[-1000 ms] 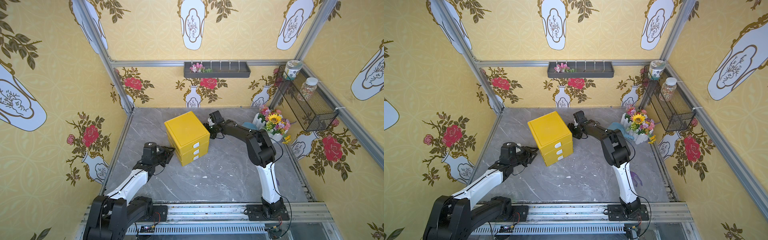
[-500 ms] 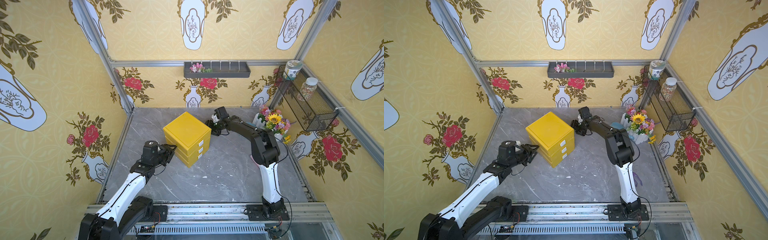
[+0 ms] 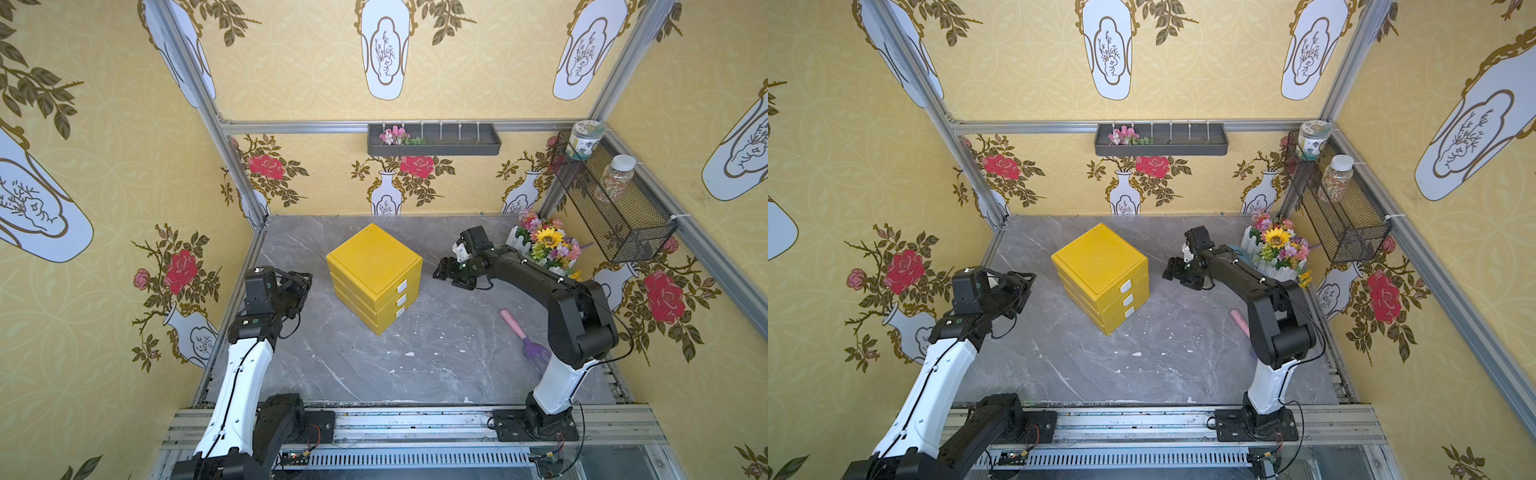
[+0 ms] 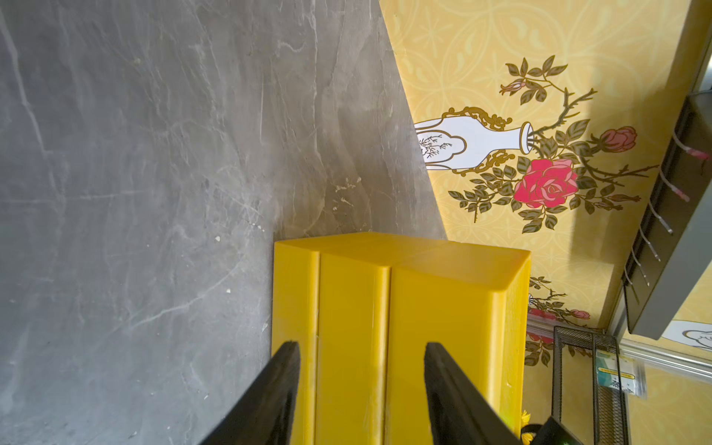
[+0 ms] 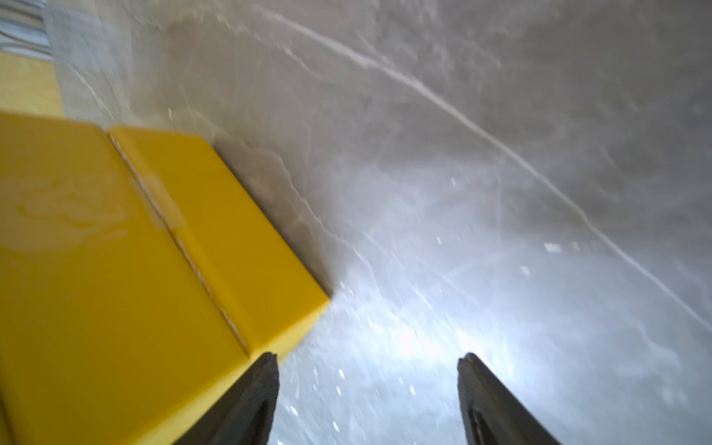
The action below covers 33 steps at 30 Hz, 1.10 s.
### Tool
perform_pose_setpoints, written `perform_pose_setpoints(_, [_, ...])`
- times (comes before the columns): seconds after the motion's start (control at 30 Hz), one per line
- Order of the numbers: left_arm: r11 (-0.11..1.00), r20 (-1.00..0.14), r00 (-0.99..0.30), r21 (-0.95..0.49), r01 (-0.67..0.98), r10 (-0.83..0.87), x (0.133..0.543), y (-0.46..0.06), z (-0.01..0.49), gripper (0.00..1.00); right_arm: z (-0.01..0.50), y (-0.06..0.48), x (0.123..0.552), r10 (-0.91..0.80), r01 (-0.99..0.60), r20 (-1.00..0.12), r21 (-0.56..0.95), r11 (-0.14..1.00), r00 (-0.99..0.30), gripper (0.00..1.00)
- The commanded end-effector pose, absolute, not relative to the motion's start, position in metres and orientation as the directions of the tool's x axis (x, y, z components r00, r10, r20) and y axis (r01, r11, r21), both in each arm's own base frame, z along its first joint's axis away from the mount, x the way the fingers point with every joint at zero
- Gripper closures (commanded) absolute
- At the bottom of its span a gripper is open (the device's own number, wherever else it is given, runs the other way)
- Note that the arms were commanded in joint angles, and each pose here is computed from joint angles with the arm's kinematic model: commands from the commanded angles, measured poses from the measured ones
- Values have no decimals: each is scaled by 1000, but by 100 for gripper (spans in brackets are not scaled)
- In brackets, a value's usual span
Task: Take the seed bags out of the drawer
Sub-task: Adjust the storage box at the center of the board.
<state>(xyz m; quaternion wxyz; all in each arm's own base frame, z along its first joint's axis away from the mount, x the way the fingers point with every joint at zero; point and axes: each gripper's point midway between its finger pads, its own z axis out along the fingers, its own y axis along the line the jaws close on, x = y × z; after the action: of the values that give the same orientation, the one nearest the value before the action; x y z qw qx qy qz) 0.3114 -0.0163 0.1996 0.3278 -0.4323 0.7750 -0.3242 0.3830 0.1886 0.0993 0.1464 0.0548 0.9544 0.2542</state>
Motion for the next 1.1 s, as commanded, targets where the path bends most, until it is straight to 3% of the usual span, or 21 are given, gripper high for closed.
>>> perform_pose_setpoints(0.0, [437, -239, -437, -787, -436, -867, 322, -12, 203, 43, 100, 183, 367, 146, 3, -269, 468, 884, -952, 24])
perform_pose_setpoints(0.23, [383, -190, -428, -820, -426, -884, 362, 2, 200, 43, 94, 206, 337, 90, -38, -242, 479, 877, -966, 26])
perform_pose_setpoints(0.5, [326, -73, -530, -855, -403, -845, 400, -14, 180, 46, 92, 238, 336, 62, -67, -235, 504, 861, -970, 27])
perform_pose_setpoints(0.7, [285, 33, -596, -856, -432, -802, 407, -28, 153, 48, 92, 250, 343, 47, -82, -234, 510, 856, -971, 27])
perform_pose_setpoints(1.07, [272, 97, -649, -854, -444, -755, 413, -38, 127, 50, 85, 256, 353, 37, -82, -220, 506, 859, -975, 27])
